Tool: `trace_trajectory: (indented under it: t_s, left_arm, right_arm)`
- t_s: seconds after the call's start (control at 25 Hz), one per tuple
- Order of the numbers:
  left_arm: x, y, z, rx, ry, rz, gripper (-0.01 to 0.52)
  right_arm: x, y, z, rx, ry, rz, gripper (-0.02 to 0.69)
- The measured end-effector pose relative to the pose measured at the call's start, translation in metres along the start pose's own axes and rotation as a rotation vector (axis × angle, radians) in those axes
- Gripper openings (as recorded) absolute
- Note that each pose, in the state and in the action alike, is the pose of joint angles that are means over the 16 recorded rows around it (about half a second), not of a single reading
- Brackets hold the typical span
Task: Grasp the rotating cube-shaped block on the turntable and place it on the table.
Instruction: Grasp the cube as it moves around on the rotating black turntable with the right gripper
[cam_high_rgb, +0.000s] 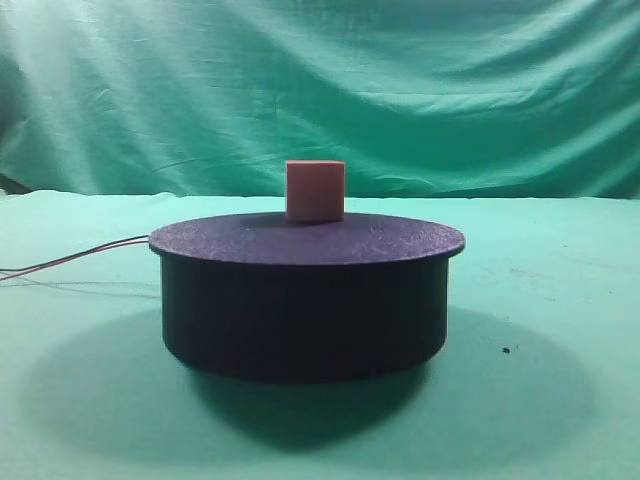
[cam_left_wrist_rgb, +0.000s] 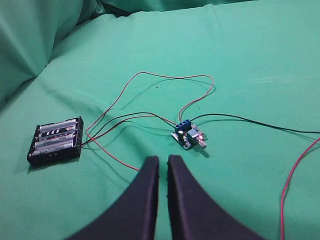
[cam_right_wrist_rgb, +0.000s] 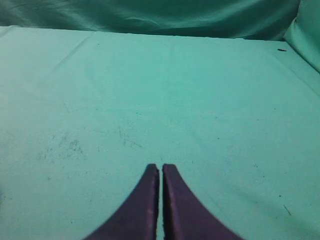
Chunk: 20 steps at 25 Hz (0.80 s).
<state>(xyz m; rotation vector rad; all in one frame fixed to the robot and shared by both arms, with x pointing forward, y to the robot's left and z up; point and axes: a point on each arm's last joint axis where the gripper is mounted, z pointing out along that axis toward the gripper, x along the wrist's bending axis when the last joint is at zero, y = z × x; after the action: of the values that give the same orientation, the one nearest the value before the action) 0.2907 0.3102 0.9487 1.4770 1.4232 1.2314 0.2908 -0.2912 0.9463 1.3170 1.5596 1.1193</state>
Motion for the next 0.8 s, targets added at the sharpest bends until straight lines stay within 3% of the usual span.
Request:
trace_trajectory:
  t_s: [0.52,0.8]
  left_arm:
    - [0.0,0.0,0.0,0.0,0.0,0.0,0.0]
    - [0.0,0.0,0.0,0.0,0.0,0.0,0.0]
  right_arm:
    - [0.0,0.0,0.0,-0.006,-0.001,-0.012,0.0]
    - [0.0,0.011,-0.001,-0.128,0.006,0.045,0.0]
